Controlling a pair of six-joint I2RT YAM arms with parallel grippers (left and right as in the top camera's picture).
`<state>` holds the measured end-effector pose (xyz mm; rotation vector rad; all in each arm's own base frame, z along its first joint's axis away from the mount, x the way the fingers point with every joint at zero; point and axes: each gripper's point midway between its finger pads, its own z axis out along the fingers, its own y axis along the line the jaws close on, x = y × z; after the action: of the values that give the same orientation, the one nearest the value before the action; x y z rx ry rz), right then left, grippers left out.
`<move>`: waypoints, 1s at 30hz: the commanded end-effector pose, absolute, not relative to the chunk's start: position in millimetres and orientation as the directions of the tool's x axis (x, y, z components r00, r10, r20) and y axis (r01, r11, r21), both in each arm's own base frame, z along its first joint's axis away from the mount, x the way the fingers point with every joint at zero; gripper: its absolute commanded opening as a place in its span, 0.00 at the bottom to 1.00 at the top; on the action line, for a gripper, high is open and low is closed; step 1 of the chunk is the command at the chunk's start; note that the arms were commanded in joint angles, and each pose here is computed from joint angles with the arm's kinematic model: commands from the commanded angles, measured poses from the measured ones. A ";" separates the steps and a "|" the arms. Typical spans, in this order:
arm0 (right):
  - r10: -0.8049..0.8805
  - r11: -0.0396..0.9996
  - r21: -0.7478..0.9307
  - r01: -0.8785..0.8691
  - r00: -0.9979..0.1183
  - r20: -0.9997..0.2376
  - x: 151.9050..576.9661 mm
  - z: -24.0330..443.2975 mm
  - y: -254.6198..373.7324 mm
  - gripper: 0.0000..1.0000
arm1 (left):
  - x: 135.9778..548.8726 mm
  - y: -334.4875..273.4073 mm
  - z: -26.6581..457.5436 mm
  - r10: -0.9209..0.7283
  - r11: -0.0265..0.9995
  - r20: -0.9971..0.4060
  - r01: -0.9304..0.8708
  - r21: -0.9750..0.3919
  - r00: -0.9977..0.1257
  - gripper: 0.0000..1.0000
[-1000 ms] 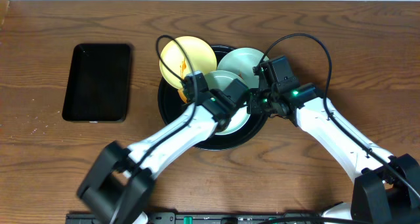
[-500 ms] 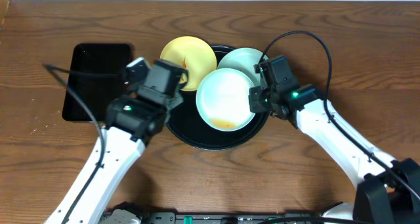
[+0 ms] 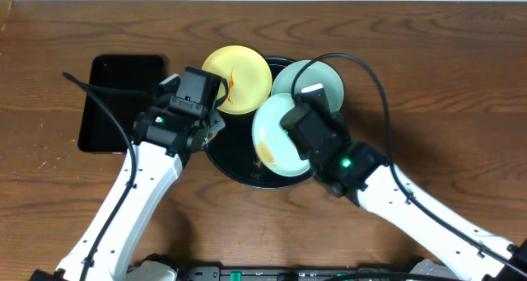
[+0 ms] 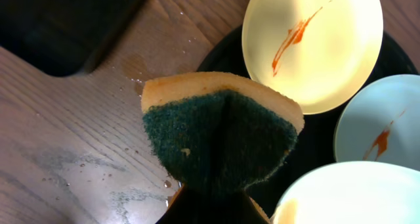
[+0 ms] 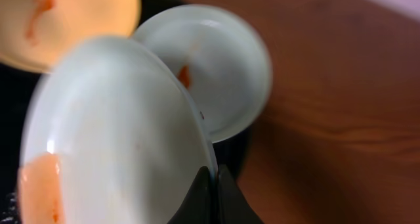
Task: Clean dirty plates on tray and stack at the side
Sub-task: 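Lift the sponge away and carry the green plate right with the right gripper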
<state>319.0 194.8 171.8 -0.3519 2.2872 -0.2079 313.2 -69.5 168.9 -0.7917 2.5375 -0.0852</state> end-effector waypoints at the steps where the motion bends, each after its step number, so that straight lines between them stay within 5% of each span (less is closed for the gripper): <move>1: -0.330 0.918 -0.396 0.002 -0.550 -0.767 325.2 206.7 172.0 0.01 | 316.1 -71.0 168.5 -0.535 0.842 -0.422 -0.503 -0.195 -0.732 0.08; 16: -0.409 0.879 -0.477 0.018 -0.488 -0.771 327.2 223.5 175.5 0.01 | 320.6 -72.6 170.4 -0.538 0.841 -0.432 -0.499 -0.210 -0.724 0.07; 30: -0.340 0.925 -0.379 -0.025 -0.502 -0.795 324.4 215.0 190.0 0.01 | 320.6 -72.7 170.4 -0.538 0.841 -0.432 -0.499 -0.210 -0.724 0.07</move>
<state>325.1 184.5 207.4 -0.2930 2.0798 -0.4427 317.9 -73.8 167.9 -0.7689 2.5399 -0.1077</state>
